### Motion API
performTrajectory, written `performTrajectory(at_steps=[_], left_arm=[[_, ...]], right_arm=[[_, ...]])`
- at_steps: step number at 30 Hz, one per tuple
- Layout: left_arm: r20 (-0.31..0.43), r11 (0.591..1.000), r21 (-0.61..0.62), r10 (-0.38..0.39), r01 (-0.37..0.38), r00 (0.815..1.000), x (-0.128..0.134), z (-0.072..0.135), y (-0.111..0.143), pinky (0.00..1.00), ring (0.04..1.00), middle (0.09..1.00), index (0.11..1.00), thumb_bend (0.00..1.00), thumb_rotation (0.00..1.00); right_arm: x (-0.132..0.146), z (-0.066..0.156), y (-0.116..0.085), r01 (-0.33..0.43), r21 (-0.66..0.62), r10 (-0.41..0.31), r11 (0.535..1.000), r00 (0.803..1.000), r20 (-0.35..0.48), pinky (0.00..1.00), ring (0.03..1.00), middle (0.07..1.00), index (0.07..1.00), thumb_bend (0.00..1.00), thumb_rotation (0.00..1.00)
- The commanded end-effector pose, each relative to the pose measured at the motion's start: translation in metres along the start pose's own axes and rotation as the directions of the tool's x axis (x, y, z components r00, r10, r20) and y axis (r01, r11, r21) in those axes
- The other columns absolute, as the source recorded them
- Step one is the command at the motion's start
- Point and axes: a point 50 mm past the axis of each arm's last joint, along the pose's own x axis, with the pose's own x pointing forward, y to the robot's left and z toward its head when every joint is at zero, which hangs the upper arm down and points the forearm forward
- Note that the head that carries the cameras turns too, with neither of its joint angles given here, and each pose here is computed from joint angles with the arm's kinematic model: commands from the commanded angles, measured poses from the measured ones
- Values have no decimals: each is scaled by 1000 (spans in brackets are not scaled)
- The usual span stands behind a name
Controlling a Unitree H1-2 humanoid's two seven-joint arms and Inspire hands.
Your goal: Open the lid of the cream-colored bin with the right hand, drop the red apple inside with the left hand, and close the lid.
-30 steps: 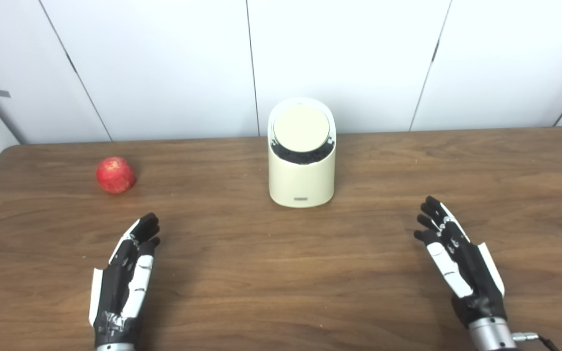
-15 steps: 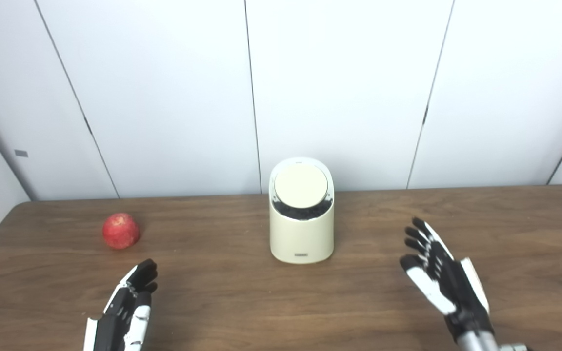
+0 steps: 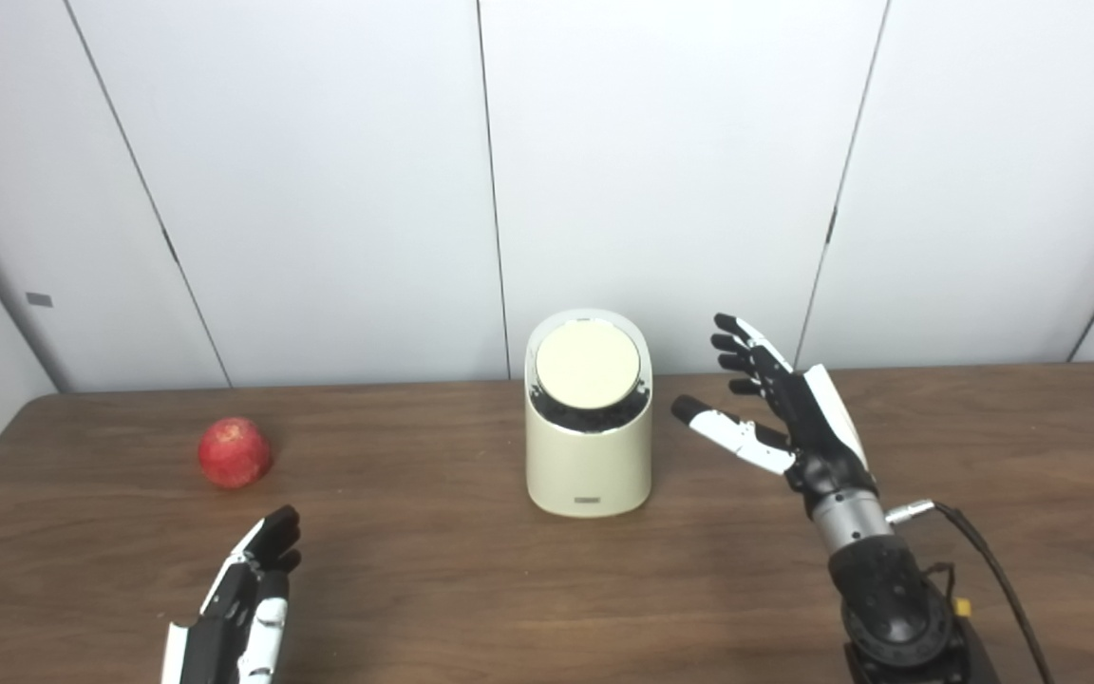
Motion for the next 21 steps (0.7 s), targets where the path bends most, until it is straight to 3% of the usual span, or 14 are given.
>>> performTrajectory(at_steps=[1,5,8,15,21], left_arm=[[-103,1000,-10,6,-8,995,-25,-19,-3,878,893,879,864,317,678],[-106,1000,-17,6,-8,994,-26,-16,-5,878,892,877,862,331,677],[-111,1000,-25,8,-10,994,-27,-14,-7,891,898,880,868,346,676],[-109,1000,-23,0,-2,994,-29,-12,-10,875,888,878,869,329,666],[-111,1000,-14,0,-1,994,-29,-11,-11,860,881,876,862,332,659]], right_arm=[[21,26,-4,20,-31,-17,999,997,81,757,864,880,907,791,562],[37,34,0,5,-81,2,997,997,82,717,865,885,913,806,568],[49,40,3,-11,-122,22,992,996,88,742,875,899,923,825,546],[74,44,13,-41,-175,64,984,990,128,755,877,919,928,821,396],[94,52,20,-41,-242,78,969,987,142,800,898,918,934,855,399]])
